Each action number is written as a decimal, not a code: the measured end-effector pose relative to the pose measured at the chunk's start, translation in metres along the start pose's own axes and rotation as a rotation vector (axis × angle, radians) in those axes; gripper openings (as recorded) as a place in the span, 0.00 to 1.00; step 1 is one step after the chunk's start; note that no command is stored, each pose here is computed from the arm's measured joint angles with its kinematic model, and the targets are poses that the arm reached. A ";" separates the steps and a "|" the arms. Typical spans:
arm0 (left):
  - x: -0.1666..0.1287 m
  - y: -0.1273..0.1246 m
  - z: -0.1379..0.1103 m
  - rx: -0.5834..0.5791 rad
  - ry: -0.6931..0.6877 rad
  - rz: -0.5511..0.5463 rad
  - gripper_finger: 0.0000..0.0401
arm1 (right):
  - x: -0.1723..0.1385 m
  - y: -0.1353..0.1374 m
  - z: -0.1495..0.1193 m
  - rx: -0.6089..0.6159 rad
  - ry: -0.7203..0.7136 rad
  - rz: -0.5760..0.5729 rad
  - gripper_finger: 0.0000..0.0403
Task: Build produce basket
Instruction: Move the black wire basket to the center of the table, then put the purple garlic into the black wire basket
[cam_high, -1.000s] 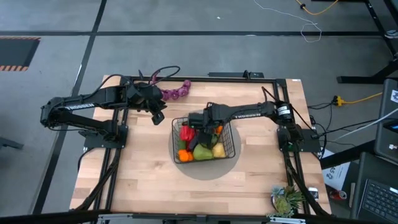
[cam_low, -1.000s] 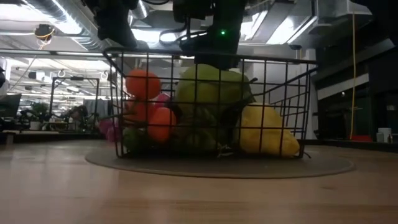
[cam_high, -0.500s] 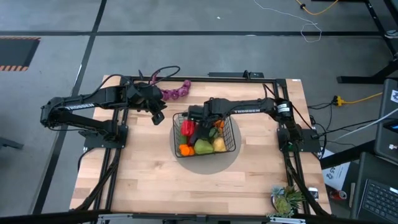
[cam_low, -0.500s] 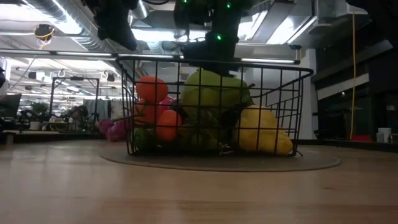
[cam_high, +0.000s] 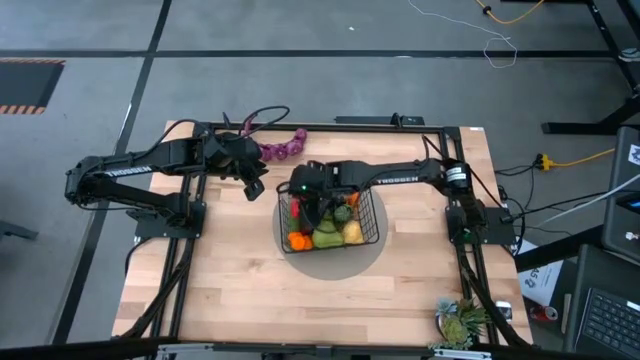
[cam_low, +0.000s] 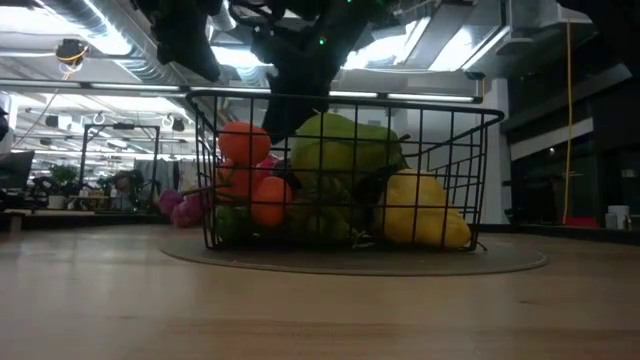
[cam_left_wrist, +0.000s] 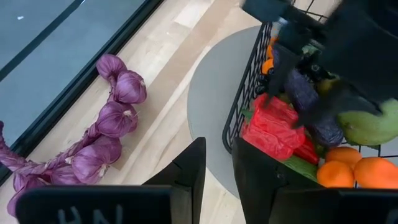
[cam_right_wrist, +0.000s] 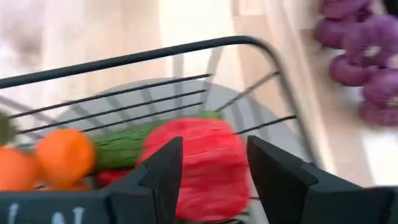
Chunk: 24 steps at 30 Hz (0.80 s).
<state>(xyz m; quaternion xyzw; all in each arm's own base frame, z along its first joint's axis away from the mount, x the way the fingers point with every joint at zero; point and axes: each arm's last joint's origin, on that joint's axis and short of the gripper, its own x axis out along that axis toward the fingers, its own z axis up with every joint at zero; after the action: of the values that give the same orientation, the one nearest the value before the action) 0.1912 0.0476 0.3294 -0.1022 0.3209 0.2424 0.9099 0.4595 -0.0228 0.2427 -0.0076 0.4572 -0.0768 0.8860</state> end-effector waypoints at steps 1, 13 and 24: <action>0.000 0.000 0.000 -0.001 0.000 0.000 0.18 | 0.001 -0.005 0.001 0.006 -0.005 -0.006 0.45; 0.000 0.000 0.000 -0.002 0.000 0.001 0.18 | 0.004 -0.040 0.002 0.071 -0.019 -0.045 0.45; 0.000 0.000 0.000 -0.016 0.000 -0.002 0.18 | -0.013 -0.046 0.008 0.071 0.027 -0.066 0.45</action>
<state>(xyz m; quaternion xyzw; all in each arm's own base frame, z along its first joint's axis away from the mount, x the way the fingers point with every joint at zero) 0.1913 0.0476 0.3293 -0.1097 0.3191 0.2441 0.9092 0.4525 -0.0667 0.2612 0.0098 0.4656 -0.1221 0.8765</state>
